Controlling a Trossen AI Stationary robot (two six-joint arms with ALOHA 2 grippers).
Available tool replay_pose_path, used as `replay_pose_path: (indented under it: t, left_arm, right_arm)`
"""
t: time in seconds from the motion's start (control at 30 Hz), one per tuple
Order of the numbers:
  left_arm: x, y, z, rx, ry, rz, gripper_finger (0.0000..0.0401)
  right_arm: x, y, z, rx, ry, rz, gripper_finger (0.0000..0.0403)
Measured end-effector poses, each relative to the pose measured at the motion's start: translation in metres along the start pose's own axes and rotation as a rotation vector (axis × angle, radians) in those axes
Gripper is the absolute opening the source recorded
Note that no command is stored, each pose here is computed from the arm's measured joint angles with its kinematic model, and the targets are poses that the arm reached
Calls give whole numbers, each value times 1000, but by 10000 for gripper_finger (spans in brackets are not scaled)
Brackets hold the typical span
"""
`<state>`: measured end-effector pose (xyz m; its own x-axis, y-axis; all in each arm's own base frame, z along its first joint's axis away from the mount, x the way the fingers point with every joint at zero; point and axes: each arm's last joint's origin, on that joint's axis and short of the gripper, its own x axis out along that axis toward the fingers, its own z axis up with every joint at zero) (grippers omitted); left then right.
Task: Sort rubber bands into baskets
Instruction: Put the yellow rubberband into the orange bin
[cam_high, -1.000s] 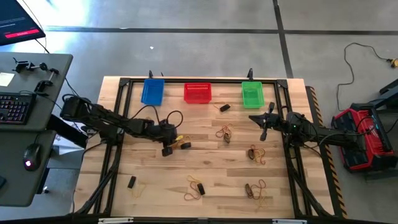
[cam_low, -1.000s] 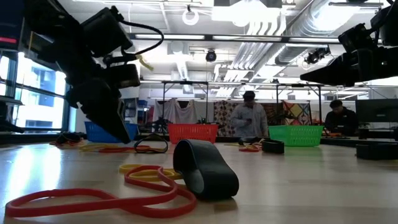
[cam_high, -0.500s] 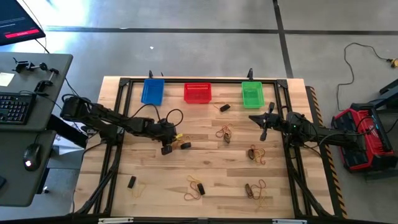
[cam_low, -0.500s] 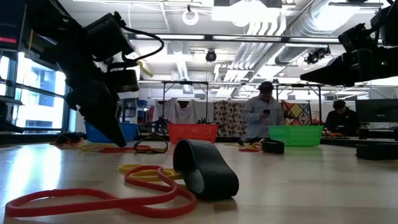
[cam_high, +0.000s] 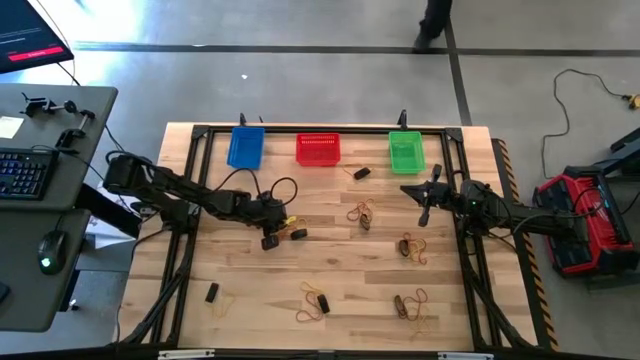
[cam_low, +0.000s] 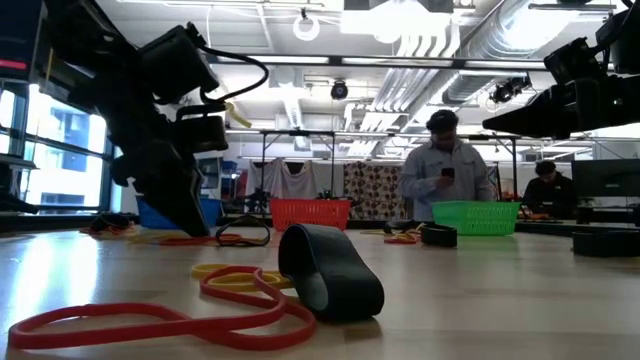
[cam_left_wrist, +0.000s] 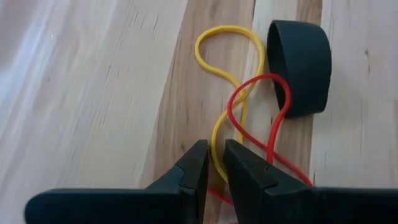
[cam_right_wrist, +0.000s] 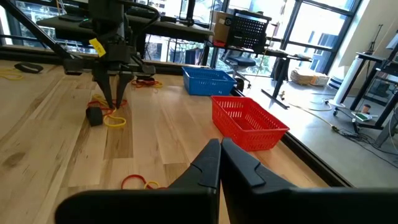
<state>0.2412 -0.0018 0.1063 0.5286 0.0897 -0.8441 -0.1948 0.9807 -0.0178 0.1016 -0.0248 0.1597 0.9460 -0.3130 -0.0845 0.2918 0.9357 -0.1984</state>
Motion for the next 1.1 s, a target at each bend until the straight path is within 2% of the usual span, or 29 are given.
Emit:
replay_pose_path:
  t: [0.13,0.33,0.6,0.8,1.1]
  left_arm:
    - [-5,0,2,35,-18,5,45]
    - [-8,1,2,113,-27,14,4]
    - [-8,3,3,208,-26,13,1]
    - [-15,15,7,137,-50,53,0]
    - [-47,31,24,70,-225,78,0]
  right_arm:
    - [0,0,0,0,0,0,0]
    - [0,0,0,0,0,0,0]
    - [0,0,0,0,0,0,0]
    - [0,0,0,0,0,0,0]
    - [0,0,0,0,0,0,0]
